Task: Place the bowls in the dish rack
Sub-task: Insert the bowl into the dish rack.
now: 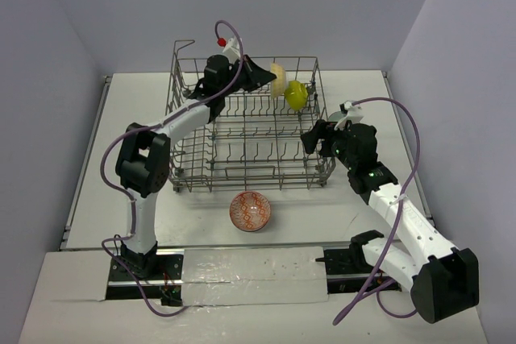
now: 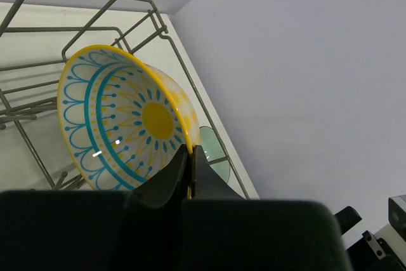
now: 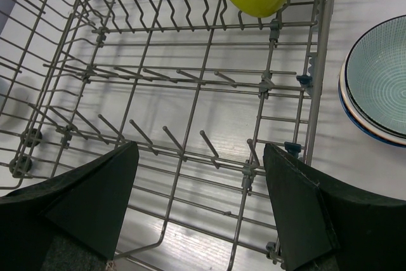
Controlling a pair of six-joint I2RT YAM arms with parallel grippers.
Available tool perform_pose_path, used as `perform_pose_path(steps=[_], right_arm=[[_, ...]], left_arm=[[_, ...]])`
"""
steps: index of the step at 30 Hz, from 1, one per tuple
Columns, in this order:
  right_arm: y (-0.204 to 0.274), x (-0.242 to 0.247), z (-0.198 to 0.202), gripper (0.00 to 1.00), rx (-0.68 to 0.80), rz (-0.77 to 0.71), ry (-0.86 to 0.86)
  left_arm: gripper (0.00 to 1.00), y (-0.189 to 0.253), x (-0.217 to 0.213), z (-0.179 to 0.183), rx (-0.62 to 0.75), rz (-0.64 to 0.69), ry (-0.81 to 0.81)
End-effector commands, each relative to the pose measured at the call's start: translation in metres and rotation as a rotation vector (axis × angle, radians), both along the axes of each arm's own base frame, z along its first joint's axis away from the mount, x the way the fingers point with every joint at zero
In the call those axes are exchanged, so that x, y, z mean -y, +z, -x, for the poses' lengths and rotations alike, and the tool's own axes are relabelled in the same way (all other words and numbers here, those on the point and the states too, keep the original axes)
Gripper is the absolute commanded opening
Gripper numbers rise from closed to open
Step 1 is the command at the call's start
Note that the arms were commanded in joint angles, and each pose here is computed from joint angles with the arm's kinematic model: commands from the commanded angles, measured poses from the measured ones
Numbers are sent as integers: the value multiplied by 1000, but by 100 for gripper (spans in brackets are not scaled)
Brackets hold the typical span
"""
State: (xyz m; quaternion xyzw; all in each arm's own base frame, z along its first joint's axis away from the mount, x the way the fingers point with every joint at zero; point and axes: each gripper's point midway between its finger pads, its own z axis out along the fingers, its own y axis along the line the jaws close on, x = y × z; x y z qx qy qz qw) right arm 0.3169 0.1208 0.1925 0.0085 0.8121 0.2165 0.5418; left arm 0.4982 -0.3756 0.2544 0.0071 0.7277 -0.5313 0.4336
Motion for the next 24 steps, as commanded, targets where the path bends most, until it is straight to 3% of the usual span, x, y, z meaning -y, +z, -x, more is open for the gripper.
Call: perform_pose_path(steps=[1,13,24], right_arm=[[26,1,-11,87,76,-8,-10],[22,-1,-12,87,65,-8,-4],[20,-1,-14,86,61,-4,-2]], left_arm=[[0,36,4,1,105,26,-50],[0,8,-3,-1,53,10,-55],[0,13,0,-8,58,46,-49]])
